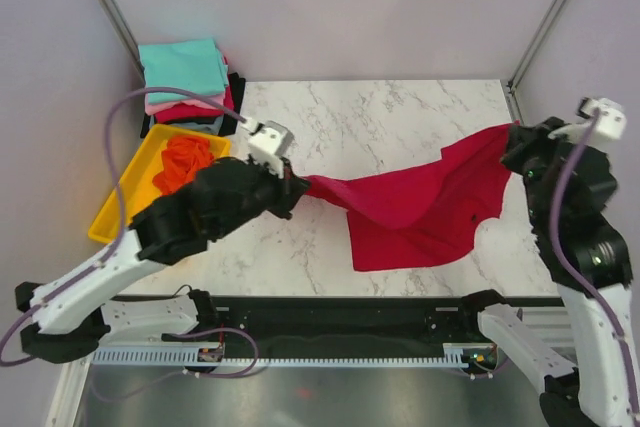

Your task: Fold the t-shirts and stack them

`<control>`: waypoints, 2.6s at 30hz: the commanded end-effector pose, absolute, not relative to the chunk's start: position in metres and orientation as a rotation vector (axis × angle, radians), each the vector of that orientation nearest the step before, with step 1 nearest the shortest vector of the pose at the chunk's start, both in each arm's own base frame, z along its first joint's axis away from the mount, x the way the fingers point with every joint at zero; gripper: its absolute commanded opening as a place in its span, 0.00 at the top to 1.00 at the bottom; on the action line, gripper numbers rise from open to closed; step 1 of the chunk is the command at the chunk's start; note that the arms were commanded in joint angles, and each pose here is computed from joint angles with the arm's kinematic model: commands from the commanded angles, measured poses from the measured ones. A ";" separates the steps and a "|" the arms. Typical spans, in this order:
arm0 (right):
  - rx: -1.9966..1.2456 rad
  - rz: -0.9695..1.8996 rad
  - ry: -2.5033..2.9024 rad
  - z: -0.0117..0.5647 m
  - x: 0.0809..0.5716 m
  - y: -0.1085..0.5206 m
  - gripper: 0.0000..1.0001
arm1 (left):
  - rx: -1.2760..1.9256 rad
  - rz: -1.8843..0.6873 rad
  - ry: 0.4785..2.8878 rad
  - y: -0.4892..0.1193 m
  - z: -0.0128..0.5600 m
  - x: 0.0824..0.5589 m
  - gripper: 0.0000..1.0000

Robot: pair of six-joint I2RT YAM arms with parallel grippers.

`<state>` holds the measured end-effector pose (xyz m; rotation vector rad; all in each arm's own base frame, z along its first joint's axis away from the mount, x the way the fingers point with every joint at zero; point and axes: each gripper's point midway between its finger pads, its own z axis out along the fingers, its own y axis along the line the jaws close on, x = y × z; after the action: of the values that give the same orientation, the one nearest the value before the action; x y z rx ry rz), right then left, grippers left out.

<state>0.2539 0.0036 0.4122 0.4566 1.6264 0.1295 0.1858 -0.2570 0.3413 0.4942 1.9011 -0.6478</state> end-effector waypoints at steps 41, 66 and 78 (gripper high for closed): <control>0.561 -0.166 1.903 0.225 0.524 -0.031 0.02 | 0.174 -0.255 2.265 -0.164 0.190 0.507 0.05; 0.570 0.259 2.465 0.031 0.457 0.040 0.07 | -0.021 -0.185 2.585 -0.172 0.031 0.424 0.11; 0.655 0.278 2.486 -0.007 0.534 0.037 0.07 | -0.062 -0.143 2.587 -0.163 0.015 0.514 0.13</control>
<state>0.5449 0.0333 0.0352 0.5776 2.3599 0.2682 0.5001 -0.1732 0.0281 -0.0397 2.5459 -0.1683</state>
